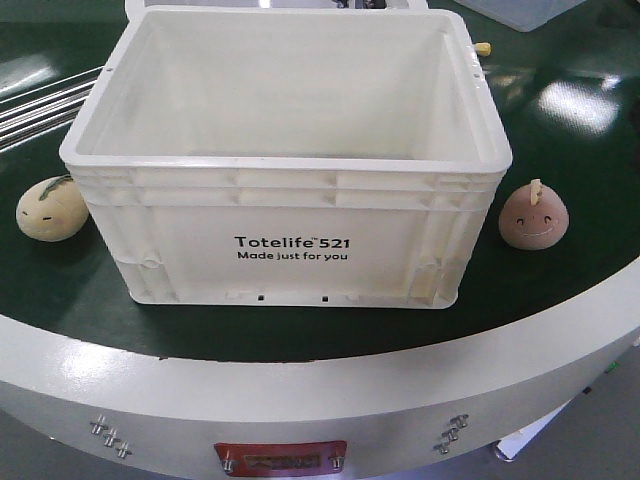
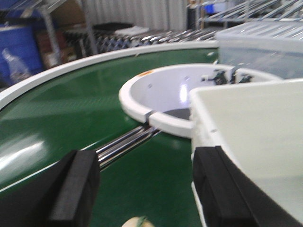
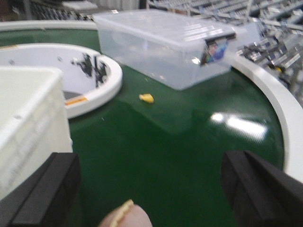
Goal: Place moving items into box and shelve
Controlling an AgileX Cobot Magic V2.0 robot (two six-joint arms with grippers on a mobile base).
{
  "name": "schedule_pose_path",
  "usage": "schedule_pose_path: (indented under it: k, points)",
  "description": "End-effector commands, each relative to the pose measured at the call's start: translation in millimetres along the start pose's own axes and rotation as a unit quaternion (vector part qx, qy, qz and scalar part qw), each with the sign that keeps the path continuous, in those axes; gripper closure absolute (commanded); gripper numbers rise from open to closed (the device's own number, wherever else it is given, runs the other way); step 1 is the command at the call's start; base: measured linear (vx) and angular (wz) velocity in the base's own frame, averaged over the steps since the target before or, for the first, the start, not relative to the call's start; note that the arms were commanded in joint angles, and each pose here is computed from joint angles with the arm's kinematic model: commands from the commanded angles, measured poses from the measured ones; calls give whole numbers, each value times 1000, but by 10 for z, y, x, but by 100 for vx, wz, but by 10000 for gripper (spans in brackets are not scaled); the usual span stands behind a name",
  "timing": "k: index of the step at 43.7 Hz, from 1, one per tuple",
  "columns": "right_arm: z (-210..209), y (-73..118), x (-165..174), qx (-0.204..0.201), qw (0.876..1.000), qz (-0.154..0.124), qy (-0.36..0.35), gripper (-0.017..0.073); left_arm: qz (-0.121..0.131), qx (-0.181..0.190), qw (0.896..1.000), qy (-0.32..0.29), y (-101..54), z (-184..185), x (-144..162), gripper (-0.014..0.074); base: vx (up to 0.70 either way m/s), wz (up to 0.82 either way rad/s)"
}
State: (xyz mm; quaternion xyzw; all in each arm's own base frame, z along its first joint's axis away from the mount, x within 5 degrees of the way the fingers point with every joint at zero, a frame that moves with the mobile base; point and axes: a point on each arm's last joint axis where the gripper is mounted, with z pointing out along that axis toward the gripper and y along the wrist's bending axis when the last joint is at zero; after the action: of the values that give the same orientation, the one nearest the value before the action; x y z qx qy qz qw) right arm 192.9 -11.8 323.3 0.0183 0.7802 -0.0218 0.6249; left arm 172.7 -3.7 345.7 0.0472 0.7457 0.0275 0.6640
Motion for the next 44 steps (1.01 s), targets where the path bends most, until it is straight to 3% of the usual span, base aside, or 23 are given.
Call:
schedule_pose_path:
  k: [1, 16, 17, 18, 29, 44]
  points:
    - [-33, -39, -178, 12, 999, -6, -43, -71, -10, -18, 998, -52, 64, -75, -198, 50, 0, 0]
    - [71, -22, -267, 2, 1000, 9, -8, -60, -11, -19, 999, -42, 68, -79, -181, 50, 0, 0]
    - [504, 6, -421, -18, 996, 31, 80, -54, -11, -18, 999, -39, 68, -79, -176, 50, 0, 0]
    - [563, 9, -424, -20, 995, 32, 90, -53, -11, -18, 999, -39, 68, -79, -176, 50, 0, 0]
    - [1111, 36, -325, -37, 981, 46, 184, -45, -11, -18, 999, -39, 68, -79, -176, 50, 0, 0]
    - [1650, 40, 46, -45, 963, 28, 263, -33, -12, -17, 999, -25, 64, -77, -151, 50, 0, 0]
